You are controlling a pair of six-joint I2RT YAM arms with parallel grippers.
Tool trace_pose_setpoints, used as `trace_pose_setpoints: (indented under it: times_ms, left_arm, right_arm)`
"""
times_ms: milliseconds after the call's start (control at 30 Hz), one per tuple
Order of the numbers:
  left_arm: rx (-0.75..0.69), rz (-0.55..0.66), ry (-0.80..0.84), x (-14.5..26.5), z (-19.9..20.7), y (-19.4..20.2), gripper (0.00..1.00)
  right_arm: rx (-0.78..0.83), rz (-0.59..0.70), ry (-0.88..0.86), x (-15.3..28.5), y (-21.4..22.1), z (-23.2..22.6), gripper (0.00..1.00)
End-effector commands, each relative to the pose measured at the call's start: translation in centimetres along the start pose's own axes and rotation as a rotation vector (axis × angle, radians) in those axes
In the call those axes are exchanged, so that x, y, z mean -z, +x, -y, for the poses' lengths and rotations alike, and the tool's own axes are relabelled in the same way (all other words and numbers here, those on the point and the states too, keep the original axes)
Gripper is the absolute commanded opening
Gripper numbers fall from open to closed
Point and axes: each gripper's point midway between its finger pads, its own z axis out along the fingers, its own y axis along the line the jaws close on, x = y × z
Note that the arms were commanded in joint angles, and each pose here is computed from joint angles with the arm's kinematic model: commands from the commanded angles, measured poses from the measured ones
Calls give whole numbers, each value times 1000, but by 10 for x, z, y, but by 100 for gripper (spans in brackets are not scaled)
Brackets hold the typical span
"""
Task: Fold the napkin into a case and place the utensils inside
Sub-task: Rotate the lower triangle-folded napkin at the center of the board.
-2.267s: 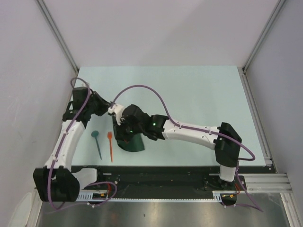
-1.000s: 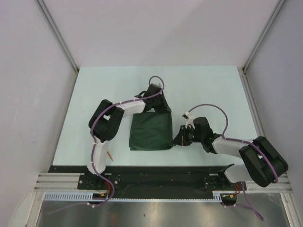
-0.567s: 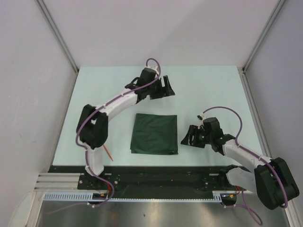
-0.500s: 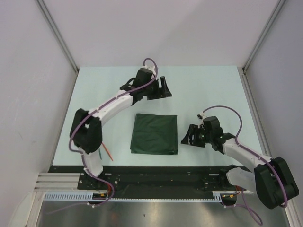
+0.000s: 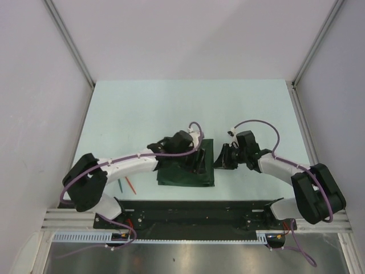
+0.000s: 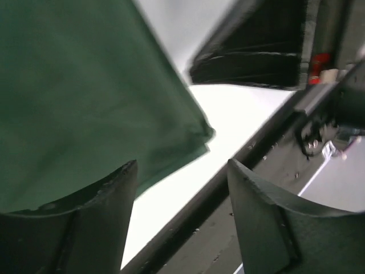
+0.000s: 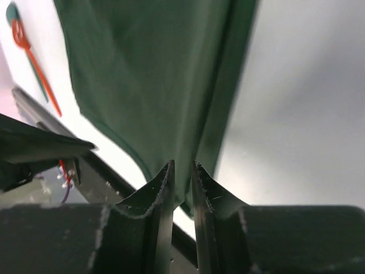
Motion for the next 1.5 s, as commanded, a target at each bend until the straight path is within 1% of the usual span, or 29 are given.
trace_pose_setpoints:
  times_ms: [0, 33, 100, 133, 167, 233, 300, 367, 433, 500, 633, 700, 733, 800, 900, 967, 1033, 1167, 1333, 1467]
  left_arm:
    - [-81, 42, 30, -15, 28, -3, 70]
    - [-96, 13, 5, -22, 25, 6, 70]
    - [-118, -12, -9, -27, 28, 16, 69]
    - [-125, -14, -12, -29, 29, 19, 68]
    - [-130, -22, -18, -31, 28, 22, 65]
    - [-145, -36, -20, -34, 32, 27, 63]
    - [-152, -69, -8, -40, 38, 35, 64]
    - [-156, -83, -9, -47, 40, 40, 67]
    - [-163, -84, -24, -51, 40, 38, 68]
    - [-170, -102, -41, -57, 38, 41, 66]
    - [-170, -125, -74, -63, 34, 45, 55]
    - [-178, -131, -89, -64, 33, 45, 52]
    - [-179, -136, -97, -64, 31, 46, 47]
    - [-183, -138, -106, -64, 30, 46, 44]
    - [-191, -135, -126, -63, 29, 44, 35]
    - [-196, -130, -120, -62, 32, 42, 24]
    - [-195, -117, -97, -59, 39, 38, 16]
    - [-182, -126, -53, -61, 49, 39, 13]
    - [-174, -163, -37, -69, 51, 49, 11]
    - [-178, -174, -29, -70, 54, 50, 13]
  right_arm:
    - [4, -35, -93, 3, 21, -20, 22]
    - [-5, -44, -89, 3, 30, -15, 21]
    - [-2, -21, -108, 7, 31, -18, 22]
    - [-17, -34, -98, 7, 41, -10, 23]
    - [-15, -28, -107, 8, 43, -10, 23]
    - [-20, -38, -109, 9, 51, -8, 24]
    - [-35, -50, -104, 9, 61, -1, 25]
    - [-35, -54, -112, 8, 67, 2, 26]
    - [-34, -54, -119, 7, 69, 3, 26]
    - [-38, -62, -116, 5, 72, 7, 26]
    - [-49, -61, -139, 2, 73, 5, 25]
    - [-55, -64, -139, 2, 77, 8, 25]
    - [-57, -64, -136, 1, 77, 9, 24]
    - [-55, -64, -131, 1, 78, 11, 24]
    - [-52, -63, -136, 1, 78, 10, 23]
    - [-55, -67, -132, 1, 79, 12, 22]
    - [-58, -66, -130, 1, 80, 13, 19]
    - [-58, -59, -128, 1, 79, 13, 13]
    - [-67, -42, -130, 3, 75, 12, 11]
    - [-67, -38, -126, 4, 75, 13, 10]
